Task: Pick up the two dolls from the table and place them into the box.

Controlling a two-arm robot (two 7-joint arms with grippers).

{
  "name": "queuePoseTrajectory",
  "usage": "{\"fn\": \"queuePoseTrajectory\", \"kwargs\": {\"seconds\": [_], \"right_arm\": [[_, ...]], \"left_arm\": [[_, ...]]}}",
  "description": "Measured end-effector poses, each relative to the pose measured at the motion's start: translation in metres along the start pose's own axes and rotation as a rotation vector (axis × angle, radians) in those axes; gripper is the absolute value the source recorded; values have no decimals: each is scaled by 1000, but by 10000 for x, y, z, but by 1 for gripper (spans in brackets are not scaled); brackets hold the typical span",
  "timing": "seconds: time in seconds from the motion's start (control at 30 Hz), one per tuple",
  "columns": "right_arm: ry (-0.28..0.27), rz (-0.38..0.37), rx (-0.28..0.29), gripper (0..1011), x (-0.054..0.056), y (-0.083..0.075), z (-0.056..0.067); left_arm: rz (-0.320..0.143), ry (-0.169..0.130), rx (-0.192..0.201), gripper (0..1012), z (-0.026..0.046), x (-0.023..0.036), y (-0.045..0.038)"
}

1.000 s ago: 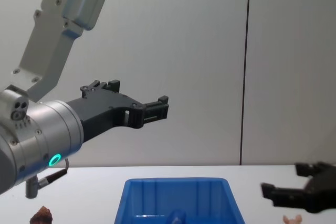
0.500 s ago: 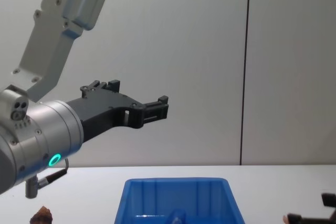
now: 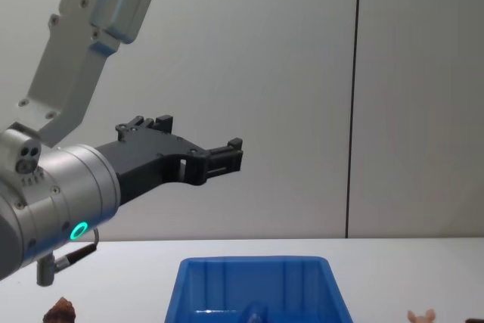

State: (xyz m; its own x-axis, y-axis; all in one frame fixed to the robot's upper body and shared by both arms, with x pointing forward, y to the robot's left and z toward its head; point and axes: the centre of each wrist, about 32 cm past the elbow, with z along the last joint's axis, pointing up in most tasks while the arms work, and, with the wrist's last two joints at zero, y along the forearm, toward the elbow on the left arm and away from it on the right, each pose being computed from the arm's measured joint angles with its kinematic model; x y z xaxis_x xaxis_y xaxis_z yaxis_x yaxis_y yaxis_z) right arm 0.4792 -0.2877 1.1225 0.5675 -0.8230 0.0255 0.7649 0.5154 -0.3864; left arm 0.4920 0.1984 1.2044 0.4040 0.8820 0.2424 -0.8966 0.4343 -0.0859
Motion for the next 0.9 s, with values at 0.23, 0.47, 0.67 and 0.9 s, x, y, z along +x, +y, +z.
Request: {"fn": "queuePoseTrajectory", "kwargs": {"seconds": [0.23, 0.47, 0.67, 0.9], "right_arm": [[17, 2, -22, 895, 4, 44, -23], [39, -6, -31, 720, 20, 83, -26], [50, -14, -30, 518, 34, 100, -18], [57, -19, -21, 362, 41, 99, 4]], "left_arm": [[0, 0, 0, 1001, 0, 0, 0], [0, 0, 0, 1001, 0, 0, 0], [0, 0, 0, 1001, 0, 0, 0], [0, 0, 0, 1001, 0, 0, 0]]}}
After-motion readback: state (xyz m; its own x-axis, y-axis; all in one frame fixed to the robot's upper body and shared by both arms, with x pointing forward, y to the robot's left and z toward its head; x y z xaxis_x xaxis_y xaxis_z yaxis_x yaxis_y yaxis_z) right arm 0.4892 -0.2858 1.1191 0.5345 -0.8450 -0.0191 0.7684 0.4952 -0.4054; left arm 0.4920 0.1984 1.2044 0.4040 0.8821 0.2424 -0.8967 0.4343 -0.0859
